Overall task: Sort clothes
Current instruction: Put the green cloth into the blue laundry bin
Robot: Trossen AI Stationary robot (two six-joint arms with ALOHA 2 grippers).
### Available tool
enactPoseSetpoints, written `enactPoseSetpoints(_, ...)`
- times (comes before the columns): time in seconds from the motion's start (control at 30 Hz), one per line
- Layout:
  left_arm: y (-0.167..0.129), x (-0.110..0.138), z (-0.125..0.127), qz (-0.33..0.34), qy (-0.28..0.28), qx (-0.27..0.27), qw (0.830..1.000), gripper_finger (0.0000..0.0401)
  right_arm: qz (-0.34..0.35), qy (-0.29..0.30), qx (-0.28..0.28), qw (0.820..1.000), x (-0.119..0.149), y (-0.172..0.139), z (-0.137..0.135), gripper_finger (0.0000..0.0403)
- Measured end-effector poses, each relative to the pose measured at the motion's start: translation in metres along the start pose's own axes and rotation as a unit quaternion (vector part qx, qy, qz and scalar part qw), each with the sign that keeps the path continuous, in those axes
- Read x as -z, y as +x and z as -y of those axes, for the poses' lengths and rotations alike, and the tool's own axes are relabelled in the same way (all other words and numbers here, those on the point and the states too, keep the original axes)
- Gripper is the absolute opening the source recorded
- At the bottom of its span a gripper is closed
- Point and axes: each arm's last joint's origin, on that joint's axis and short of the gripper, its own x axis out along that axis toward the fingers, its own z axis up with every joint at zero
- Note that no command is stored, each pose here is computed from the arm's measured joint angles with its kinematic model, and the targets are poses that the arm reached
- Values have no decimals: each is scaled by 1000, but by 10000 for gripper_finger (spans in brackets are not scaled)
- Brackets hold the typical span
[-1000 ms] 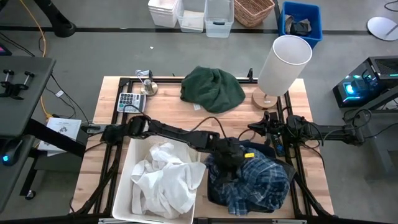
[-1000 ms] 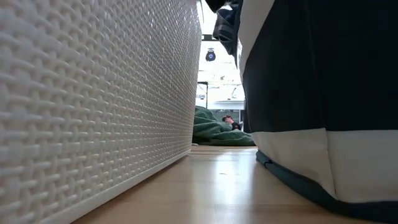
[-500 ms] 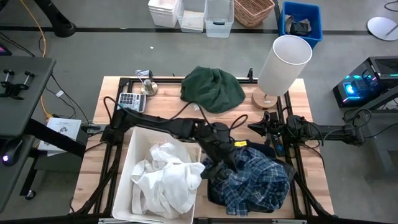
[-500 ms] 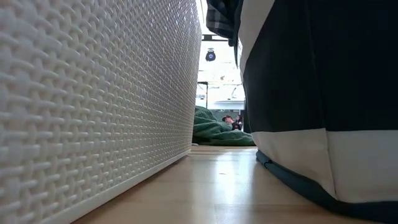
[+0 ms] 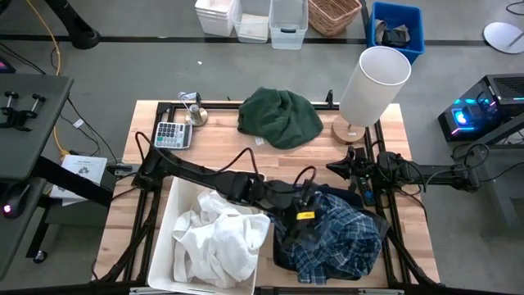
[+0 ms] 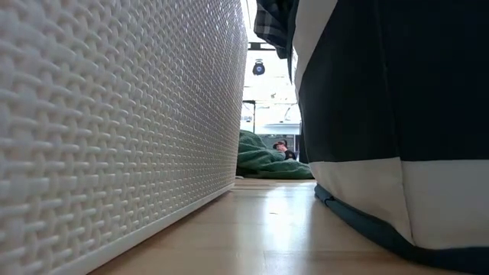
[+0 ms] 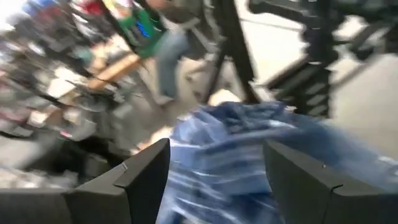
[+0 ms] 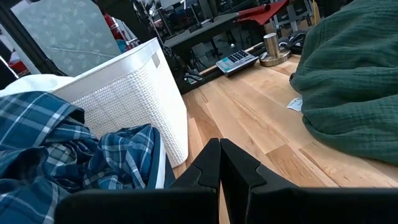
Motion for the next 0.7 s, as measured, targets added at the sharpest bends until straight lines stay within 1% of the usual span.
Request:
enactPoseSetpoints(0.1, -10, -10, -9, -3, 40, -67, 997, 244, 0, 0, 0, 1000, 0, 0, 0, 0)
enactPoseSetpoints(0.17, -21, -13, -23, -12, 43, -105, 994, 244, 0, 0, 0, 1000, 0, 0, 0, 0)
enactPoseSetpoints(0.2, -28, -13, -31, -24, 38, -110, 993, 244, 0, 0, 0, 1000, 0, 0, 0, 0)
enactPoseSetpoints(0.27, -36, -2, -45, -64, 16, -108, 992, 244, 0, 0, 0, 1000, 0, 0, 0, 0)
enactPoseSetpoints(0.3, -39, 7, -52, -96, -3, -103, 990, 244, 0, 0, 0, 1000, 0, 0, 0, 0)
enactPoseSetpoints(0.37, -42, 34, -66, -173, -60, -95, 979, 244, -1, 0, 0, 1000, 0, 0, 0, 0)
enactPoseSetpoints(0.43, -47, 66, -88, -246, -132, -107, 954, 244, 0, 0, 0, 1000, 0, 0, 0, 0)
enactPoseSetpoints(0.53, -61, 118, -130, -306, -226, -163, 910, 244, 0, 0, 0, 1000, 0, 0, 0, 0)
enactPoseSetpoints(0.57, -67, 134, -143, -318, -263, -187, 892, 244, 0, 0, 0, 1000, 0, 0, 0, 0)
enactPoseSetpoints(0.63, -84, 168, -171, -333, -351, -243, 841, 244, 0, 0, 0, 1000, 0, 0, 0, 0)
enactPoseSetpoints(0.67, -95, 182, -182, -341, -386, -264, 816, 244, 0, 0, 0, 1000, 0, 0, 0, 0)
enactPoseSetpoints(0.7, -105, 193, -192, -350, -407, -278, 796, 243, 0, 0, 0, 1000, 0, 0, 0, 0)
